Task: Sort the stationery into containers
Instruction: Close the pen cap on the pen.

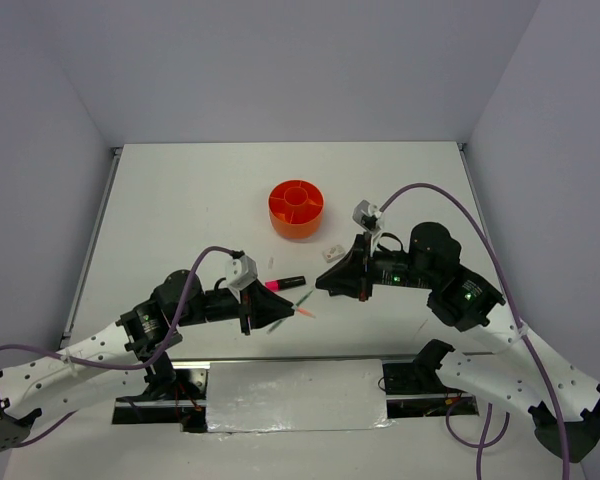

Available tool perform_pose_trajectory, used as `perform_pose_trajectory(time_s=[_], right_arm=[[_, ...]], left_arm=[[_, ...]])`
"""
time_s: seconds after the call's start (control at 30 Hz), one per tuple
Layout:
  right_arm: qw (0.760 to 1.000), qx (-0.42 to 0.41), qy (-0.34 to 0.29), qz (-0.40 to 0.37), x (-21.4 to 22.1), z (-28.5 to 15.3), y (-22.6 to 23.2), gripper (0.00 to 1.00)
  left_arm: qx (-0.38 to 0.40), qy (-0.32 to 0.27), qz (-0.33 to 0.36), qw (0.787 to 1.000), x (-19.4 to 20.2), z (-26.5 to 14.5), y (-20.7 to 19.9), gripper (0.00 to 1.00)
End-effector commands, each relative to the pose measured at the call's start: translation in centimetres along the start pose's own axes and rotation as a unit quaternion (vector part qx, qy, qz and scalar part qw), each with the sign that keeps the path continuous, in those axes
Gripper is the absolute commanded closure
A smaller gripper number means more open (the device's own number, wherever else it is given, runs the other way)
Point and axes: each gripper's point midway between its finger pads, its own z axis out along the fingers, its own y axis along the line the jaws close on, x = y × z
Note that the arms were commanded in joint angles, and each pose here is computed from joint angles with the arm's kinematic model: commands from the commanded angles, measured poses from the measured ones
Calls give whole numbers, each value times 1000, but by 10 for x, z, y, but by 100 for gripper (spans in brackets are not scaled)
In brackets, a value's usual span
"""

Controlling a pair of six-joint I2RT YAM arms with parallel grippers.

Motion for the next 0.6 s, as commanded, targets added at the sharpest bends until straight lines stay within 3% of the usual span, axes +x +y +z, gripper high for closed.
perform_pose_trajectory(time_s=[0.0,0.57], right_arm=[[1000,-20,-11,-21,-12,-2,10,100],[999,-42,9,-1,3,7,7,100]], left_arm=[[4,-28,20,999,-17,1,-3,100],[7,-34,19,999,-17,2,-3,100]])
